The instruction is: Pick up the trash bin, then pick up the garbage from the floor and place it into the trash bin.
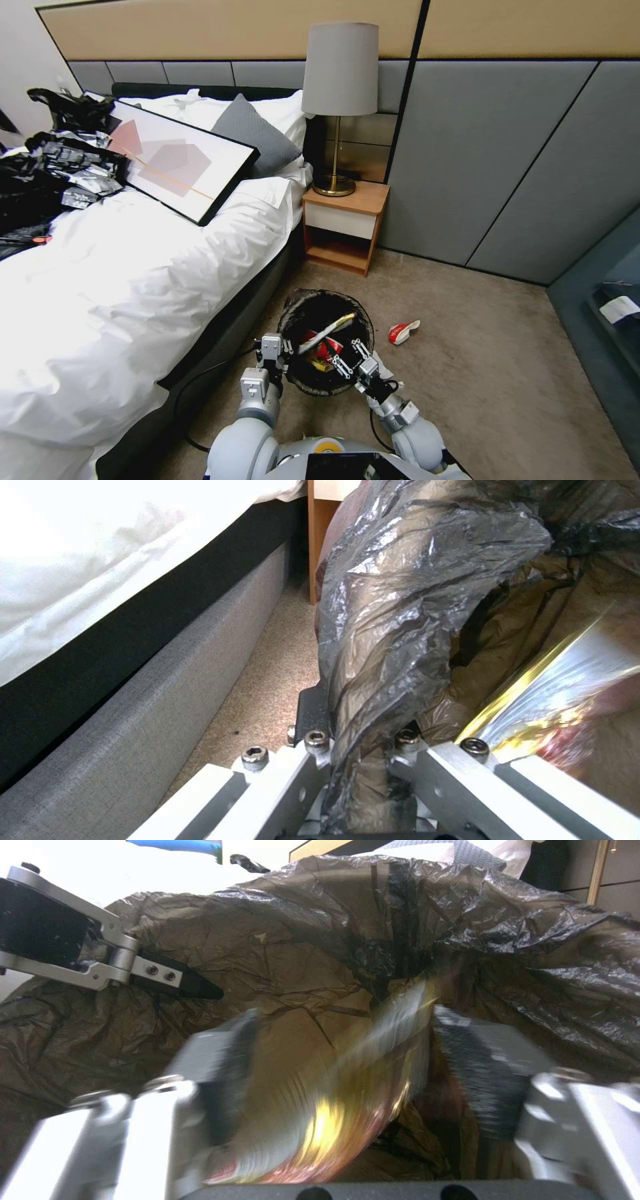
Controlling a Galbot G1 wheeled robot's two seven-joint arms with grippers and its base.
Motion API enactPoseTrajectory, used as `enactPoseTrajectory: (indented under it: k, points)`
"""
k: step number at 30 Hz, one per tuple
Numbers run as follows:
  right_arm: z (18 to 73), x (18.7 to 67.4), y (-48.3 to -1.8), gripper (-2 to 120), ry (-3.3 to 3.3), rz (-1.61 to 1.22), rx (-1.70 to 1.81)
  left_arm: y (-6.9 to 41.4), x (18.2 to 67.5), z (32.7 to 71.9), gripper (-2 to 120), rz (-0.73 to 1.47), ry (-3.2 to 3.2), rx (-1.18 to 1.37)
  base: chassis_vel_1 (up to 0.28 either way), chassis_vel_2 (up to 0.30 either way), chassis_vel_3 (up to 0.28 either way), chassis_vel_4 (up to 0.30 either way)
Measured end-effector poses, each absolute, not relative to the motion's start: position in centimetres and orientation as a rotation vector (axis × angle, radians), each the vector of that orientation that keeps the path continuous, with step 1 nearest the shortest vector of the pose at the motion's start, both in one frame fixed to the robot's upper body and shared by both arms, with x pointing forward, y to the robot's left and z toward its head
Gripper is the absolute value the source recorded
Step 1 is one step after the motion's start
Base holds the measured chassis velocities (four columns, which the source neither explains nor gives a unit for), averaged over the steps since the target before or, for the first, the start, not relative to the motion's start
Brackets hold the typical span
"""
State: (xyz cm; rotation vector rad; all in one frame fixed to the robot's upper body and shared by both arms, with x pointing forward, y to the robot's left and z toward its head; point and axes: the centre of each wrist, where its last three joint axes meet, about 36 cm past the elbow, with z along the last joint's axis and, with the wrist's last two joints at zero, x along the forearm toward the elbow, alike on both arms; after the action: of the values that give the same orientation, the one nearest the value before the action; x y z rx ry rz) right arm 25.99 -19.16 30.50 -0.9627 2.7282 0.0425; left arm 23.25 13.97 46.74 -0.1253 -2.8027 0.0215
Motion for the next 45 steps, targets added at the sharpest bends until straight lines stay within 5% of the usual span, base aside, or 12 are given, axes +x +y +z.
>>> enactPoseTrajectory:
  k: [12,27,45]
  points:
    - [32.6,25.2,-19.6,112,2.676,0.006,-0.952,14.0,23.2,46.8,0,0.017,-2.804,-0.127,0.0,0.0,0.0,0.0]
    - [42.1,24.4,-22.2,108,2.555,-0.131,-0.375,14.4,23.3,46.7,0,0.009,-2.809,-0.106,0.0,0.0,0.0,0.0]
    - [37.8,20.5,-22.8,100,2.724,-0.065,0.243,14.6,23.5,46.7,0,0.015,-2.815,-0.073,0.0,0.0,0.0,0.0]
